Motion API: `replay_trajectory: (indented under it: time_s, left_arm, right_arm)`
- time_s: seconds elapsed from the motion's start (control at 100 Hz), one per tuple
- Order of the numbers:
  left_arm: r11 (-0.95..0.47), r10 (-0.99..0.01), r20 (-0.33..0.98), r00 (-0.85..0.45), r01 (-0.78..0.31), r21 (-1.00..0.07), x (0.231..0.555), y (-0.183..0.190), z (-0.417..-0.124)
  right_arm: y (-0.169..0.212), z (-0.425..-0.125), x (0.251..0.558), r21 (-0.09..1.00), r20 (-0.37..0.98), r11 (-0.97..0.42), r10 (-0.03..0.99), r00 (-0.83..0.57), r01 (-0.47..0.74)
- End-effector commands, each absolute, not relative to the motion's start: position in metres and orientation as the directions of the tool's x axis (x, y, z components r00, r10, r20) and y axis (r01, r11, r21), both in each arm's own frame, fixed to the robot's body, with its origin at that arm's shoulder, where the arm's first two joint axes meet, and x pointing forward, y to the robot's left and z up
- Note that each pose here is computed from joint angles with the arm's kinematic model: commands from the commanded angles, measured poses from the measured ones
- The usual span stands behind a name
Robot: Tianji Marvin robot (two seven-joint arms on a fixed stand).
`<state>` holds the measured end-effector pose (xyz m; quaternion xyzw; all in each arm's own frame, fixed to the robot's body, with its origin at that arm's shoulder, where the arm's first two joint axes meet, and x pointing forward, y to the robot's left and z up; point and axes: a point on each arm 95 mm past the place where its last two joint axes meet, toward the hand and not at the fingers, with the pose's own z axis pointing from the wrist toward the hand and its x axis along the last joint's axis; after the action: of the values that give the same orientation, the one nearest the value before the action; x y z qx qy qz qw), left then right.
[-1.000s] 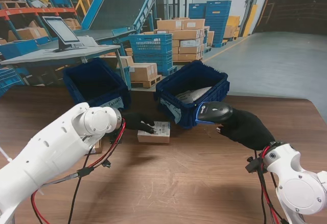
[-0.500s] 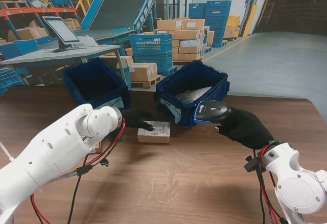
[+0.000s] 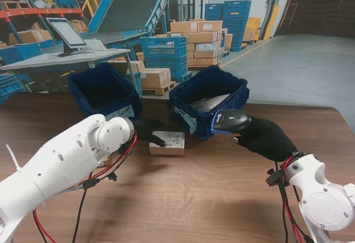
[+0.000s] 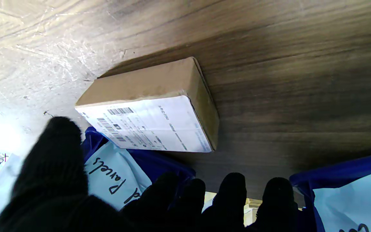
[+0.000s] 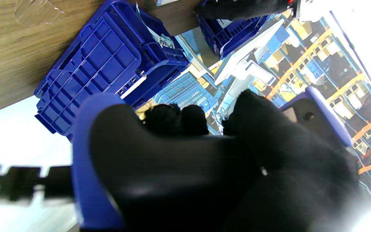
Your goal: Scan and sort packages by packaging type
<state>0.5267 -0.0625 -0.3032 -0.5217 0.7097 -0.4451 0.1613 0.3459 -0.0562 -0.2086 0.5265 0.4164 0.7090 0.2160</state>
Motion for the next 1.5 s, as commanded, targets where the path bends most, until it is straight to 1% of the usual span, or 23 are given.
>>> replay_trajectory:
  time_s: [0.0,0.15,0.27,0.37,0.53,0.84,0.96,1.24,1.37,1.49]
  left_arm:
    - [0.083,-0.877,0.231,-0.420,-0.608,-0.790,0.525,-0.069,-0.305]
    - [0.113,-0.867,0.232,-0.440,-0.629,-0.769,0.523,-0.070,-0.309]
    - [0.154,-0.865,0.195,-0.462,-0.615,-0.774,0.522,-0.071,-0.313]
    - [0.161,-0.871,0.178,-0.458,-0.609,-0.777,0.521,-0.073,-0.317]
    - [0.180,-0.880,0.133,-0.456,-0.580,-0.795,0.520,-0.078,-0.322]
    - [0.266,-0.872,0.029,-0.488,-0.524,-0.809,0.518,-0.084,-0.331]
    - [0.254,-0.877,0.031,-0.479,-0.518,-0.817,0.518,-0.086,-0.332]
    - [0.294,-0.871,0.009,-0.491,-0.537,-0.791,0.521,-0.088,-0.335]
    - [0.253,-0.879,0.039,-0.474,-0.534,-0.806,0.520,-0.088,-0.334]
    - [0.250,-0.873,0.042,-0.485,-0.521,-0.816,0.518,-0.089,-0.328]
  right_arm:
    - [-0.054,-0.208,0.345,0.817,0.570,-0.559,0.741,-0.356,0.143]
    - [-0.055,-0.209,0.345,0.815,0.572,-0.559,0.740,-0.352,0.149]
    - [-0.055,-0.209,0.344,0.814,0.575,-0.562,0.739,-0.352,0.150]
    - [-0.056,-0.209,0.344,0.812,0.578,-0.564,0.737,-0.351,0.152]
    - [-0.057,-0.209,0.343,0.811,0.579,-0.564,0.737,-0.349,0.155]
    - [-0.060,-0.209,0.340,0.808,0.584,-0.567,0.736,-0.341,0.160]
    - [-0.060,-0.210,0.339,0.806,0.587,-0.568,0.734,-0.341,0.164]
    - [-0.060,-0.211,0.341,0.804,0.590,-0.570,0.732,-0.342,0.168]
    - [-0.060,-0.212,0.342,0.804,0.591,-0.568,0.731,-0.342,0.174]
    - [-0.060,-0.213,0.343,0.803,0.592,-0.569,0.730,-0.342,0.176]
